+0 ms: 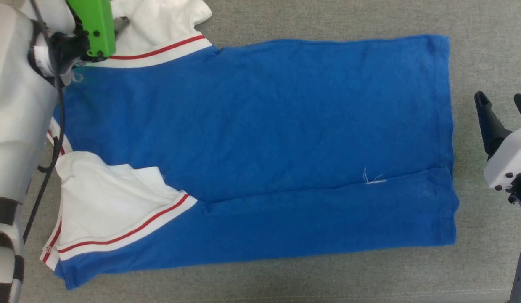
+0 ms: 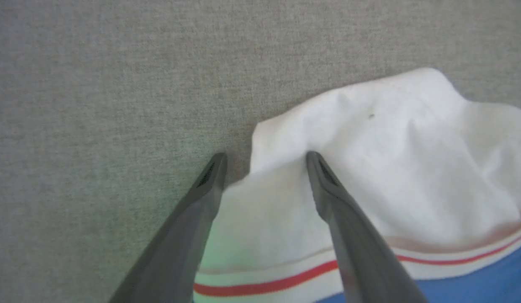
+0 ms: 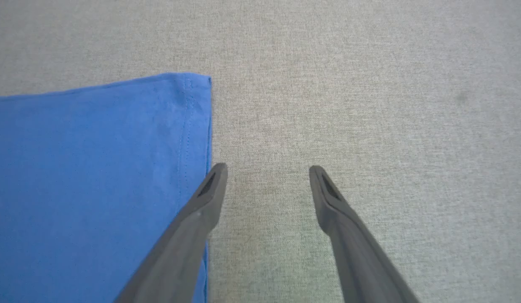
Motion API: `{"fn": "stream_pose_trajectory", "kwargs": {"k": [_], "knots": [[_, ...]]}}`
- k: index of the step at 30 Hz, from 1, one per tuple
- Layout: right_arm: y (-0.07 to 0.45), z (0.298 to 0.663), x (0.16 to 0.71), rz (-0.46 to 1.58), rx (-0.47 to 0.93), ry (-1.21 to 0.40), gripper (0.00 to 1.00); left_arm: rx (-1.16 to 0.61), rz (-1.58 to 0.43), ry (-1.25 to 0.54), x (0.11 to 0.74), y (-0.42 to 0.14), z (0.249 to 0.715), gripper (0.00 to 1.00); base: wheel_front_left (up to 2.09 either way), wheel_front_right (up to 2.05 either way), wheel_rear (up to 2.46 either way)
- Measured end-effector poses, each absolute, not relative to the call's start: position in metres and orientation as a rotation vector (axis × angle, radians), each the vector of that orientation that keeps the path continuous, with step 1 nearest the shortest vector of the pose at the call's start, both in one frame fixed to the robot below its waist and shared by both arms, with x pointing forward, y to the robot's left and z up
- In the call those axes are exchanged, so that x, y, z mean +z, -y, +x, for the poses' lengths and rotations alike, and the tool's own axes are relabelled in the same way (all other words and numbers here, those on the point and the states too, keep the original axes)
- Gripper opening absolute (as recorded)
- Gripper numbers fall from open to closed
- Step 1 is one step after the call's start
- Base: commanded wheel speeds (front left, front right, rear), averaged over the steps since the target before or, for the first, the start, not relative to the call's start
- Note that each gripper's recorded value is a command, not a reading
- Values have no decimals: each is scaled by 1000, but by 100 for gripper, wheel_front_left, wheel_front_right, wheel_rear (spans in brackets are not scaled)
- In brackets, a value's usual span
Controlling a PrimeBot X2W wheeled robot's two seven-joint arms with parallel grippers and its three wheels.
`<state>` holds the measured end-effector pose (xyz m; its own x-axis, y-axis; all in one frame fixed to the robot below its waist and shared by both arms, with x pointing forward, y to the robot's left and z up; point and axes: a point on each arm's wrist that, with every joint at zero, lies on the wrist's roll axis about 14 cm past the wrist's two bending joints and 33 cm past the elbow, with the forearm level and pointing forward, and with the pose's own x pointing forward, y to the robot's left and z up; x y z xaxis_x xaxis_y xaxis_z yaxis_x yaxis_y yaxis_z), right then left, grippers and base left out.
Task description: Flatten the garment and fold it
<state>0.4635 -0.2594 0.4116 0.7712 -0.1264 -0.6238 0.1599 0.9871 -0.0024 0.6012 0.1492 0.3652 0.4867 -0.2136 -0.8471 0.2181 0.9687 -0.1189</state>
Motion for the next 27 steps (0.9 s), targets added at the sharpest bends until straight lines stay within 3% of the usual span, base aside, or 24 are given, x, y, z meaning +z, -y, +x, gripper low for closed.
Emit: {"fn": "stream_pose_trajectory", "kwargs": {"k": [2, 8, 17, 27], "knots": [[260, 464, 411, 50, -157, -673, 100, -267, -12, -1028, 364, -149, 602, 0, 0, 0, 0], [256, 468, 412, 51, -145, -662, 100, -290, -197, -924, 377, -138, 606, 0, 0, 0, 0], [231, 499, 437, -22, -83, -642, 100, -378, -281, -763, 412, -131, 598, 0, 0, 0, 0], [233, 521, 411, -216, -66, -907, 100, -430, -270, -611, 449, -128, 595, 0, 0, 0, 0]]}}
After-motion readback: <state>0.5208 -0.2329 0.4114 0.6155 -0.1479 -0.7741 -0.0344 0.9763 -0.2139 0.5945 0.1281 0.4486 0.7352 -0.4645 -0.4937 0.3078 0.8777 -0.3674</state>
